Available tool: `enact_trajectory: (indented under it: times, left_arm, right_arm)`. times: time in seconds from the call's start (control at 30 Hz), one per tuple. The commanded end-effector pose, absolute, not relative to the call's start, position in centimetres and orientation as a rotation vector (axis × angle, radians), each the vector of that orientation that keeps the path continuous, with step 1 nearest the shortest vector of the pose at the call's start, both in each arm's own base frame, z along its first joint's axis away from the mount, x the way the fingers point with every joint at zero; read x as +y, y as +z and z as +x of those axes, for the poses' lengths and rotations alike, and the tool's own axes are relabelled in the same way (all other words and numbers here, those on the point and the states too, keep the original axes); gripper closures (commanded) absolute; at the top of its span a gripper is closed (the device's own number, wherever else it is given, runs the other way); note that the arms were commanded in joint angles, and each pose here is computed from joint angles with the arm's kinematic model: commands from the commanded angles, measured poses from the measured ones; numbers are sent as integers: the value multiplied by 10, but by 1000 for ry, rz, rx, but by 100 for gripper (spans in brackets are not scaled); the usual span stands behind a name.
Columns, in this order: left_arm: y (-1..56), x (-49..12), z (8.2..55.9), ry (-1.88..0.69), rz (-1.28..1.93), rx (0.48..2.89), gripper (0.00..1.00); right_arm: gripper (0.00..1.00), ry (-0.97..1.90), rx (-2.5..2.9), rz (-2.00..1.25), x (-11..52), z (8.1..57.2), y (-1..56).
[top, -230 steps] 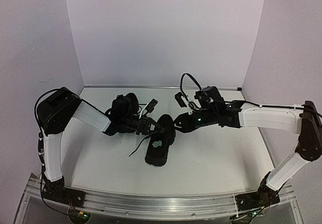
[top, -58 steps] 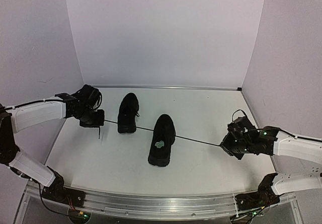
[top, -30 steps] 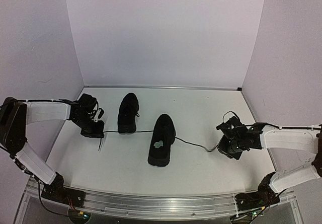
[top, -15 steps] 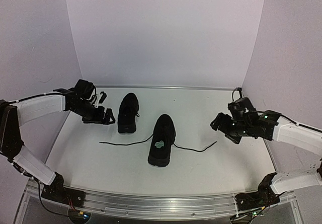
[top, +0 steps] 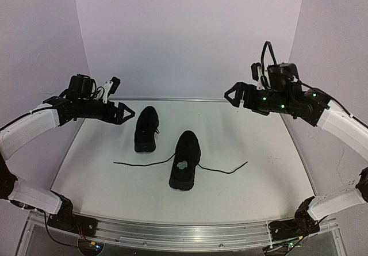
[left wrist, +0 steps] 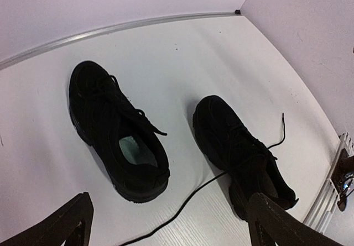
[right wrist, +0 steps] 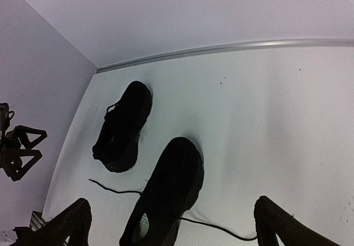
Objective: Tie the shoes
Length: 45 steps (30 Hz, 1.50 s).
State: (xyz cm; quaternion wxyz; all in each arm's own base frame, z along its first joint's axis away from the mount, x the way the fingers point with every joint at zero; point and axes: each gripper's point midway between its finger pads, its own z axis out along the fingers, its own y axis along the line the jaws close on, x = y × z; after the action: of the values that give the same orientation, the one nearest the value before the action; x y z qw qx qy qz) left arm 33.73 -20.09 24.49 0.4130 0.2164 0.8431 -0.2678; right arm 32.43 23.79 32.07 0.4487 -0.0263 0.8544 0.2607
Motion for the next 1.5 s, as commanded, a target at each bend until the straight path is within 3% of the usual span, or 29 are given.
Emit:
enact_trajectory:
  times: [0.0,0.1,0.2,0.37,0.47,0.87,1.27,1.33,1.47]
  left_arm:
    - [247,-228,331,-753,858,2042,0]
    - [209,-251,306,-823,1031,2082,1]
    - [177,-270,286,-669,1215,2034,1]
    - [143,-288,280,-687,1352,2043,1]
    - [120,-300,281,-645,1477,2044,6]
    - [53,-314,305,-537,1747,2112,40]
    - [12,-312,300,-473,1867,2146,63]
    - [6,-310,299,-428,1885,2141,70]
    - [6,-314,295,-450,1853,2163,92]
  right_arm:
    - [2,622,2053,-265,262,339,341]
    - [2,691,2076,-373,288,342,336]
    - [2,743,2125,-438,306,345,321]
    - [2,805,2207,-493,326,347,295]
    - [2,839,2241,-502,332,347,284]
    - [2,909,2293,-268,286,374,277]
    - [2,1052,2282,-169,254,387,275]
    - [2,1064,2282,-171,254,388,274]
    - [2,1088,2283,-180,257,391,273]
